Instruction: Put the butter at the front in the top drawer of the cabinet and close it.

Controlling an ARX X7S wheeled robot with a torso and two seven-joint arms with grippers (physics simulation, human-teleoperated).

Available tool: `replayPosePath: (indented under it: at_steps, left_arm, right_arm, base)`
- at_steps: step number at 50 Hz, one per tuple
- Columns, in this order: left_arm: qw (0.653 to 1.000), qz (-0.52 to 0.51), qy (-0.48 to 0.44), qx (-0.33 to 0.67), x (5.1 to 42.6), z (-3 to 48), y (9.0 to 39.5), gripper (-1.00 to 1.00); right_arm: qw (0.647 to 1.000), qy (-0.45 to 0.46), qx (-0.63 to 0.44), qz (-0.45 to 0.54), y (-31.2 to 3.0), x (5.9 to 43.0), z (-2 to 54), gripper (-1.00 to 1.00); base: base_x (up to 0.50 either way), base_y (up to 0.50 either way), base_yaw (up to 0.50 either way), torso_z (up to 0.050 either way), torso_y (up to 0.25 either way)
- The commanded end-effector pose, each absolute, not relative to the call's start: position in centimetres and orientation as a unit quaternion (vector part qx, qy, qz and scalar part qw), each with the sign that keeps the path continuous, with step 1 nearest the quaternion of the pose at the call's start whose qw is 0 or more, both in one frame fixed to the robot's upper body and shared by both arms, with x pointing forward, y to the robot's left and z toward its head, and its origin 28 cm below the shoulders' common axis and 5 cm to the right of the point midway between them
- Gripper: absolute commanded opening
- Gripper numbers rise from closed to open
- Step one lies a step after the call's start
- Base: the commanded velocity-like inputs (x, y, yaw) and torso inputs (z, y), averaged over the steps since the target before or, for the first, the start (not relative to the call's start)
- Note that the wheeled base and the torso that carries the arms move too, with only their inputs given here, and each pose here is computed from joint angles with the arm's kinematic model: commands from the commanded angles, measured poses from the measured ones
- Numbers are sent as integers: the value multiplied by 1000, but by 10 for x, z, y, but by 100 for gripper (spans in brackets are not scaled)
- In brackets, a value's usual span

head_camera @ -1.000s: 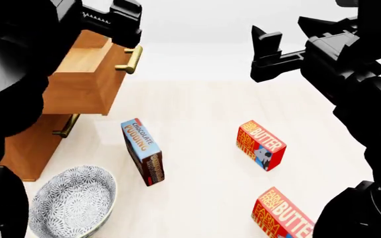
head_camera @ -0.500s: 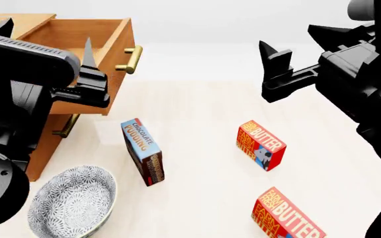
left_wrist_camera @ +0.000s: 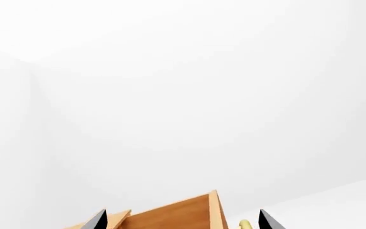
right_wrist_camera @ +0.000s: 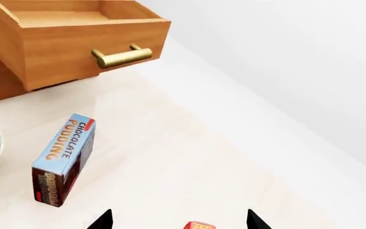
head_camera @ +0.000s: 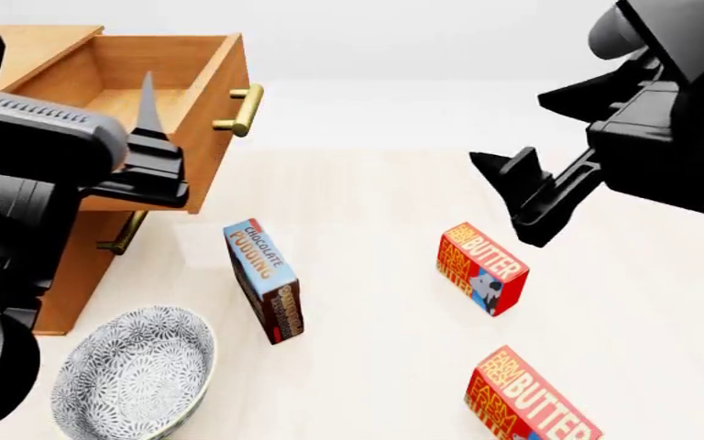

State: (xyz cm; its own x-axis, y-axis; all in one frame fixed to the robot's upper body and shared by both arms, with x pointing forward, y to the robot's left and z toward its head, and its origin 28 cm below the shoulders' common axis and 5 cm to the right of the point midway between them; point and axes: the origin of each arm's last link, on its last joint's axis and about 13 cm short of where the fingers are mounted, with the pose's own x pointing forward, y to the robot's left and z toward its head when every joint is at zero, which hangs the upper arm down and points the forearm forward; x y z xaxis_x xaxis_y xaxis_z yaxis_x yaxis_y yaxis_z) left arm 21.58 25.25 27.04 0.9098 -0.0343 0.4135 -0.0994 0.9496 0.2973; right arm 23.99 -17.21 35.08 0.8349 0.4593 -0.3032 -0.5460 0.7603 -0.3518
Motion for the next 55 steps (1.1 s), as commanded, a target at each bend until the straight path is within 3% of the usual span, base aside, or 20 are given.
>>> replayPosePath:
  at_steps: [1,23,55]
  left_arm:
    - [963,16,-220,155,215,268,255,100]
    - [964,7,-220,147,214,260,253,100]
    - [968,0,-210,140,218,248,251,100]
  right_arm:
    - [898,190,-245,311,-183,258,360,100]
    - [874,301,-239,298,-192,299,331,100]
    - [900,324,-168,239,-199,355,263,100]
  base:
    - [0,0,0,0,0]
    - [0,0,0,0,0]
    - [0,0,0,0,0]
